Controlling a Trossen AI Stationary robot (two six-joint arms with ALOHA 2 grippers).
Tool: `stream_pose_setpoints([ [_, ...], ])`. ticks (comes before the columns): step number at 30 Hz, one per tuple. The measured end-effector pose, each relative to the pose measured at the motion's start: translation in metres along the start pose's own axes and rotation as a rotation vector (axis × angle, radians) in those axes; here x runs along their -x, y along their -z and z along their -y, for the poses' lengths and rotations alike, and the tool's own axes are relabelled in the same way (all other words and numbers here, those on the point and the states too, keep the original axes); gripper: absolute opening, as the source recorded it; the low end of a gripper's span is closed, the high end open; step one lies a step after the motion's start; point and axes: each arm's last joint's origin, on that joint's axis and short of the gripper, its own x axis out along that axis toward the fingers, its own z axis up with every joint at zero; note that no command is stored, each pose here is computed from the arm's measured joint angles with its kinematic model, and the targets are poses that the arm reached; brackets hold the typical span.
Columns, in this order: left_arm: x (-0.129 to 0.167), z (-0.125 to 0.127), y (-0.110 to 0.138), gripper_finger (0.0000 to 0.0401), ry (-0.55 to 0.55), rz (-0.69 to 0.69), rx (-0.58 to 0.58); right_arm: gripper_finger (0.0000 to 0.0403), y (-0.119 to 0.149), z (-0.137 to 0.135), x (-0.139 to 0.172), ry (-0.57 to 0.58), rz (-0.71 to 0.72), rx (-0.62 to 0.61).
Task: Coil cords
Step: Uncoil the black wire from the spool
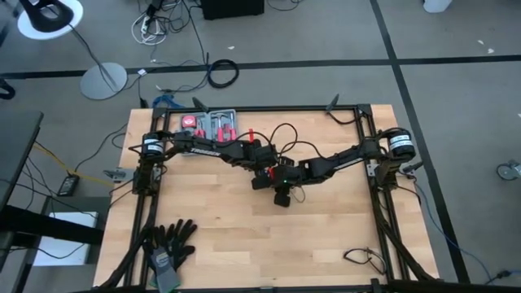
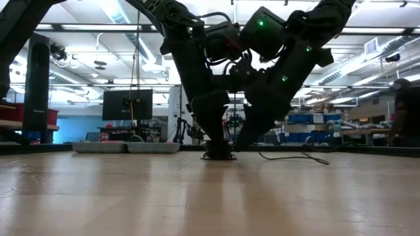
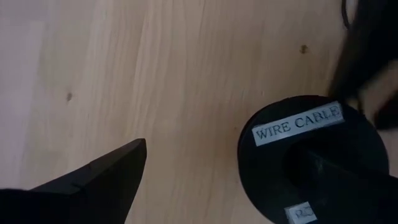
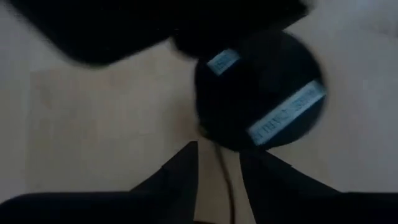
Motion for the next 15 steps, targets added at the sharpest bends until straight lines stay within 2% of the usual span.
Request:
stream_pose_setpoints([
  [4, 0.0000, 0.0000, -0.0003, 0.0396, 0.000, 0.003, 0.001, 0.0112, -0.0003, -0.0018, 0.0008, -0.062, -0.008, -0.002],
  [8, 0.0000, 0.0000, -0.0005, 0.0396, 0.000, 0.005, 0.002, 0.0111, 0.0009, -0.0012, 0.0008, -0.048, -0.018, 0.002],
  [12, 0.0000, 0.0000, -0.0005, 0.0396, 0.000, 0.005, 0.007, 0.0100, 0.0038, 0.0025, 0.0010, 0.053, -0.036, 0.009],
  [15, 0.0000, -0.0001, -0.0005, 0.0396, 0.000, 0.005, 0.008, 0.0071, 0.0061, 0.0036, 0.0012, 0.080, -0.057, 0.014],
])
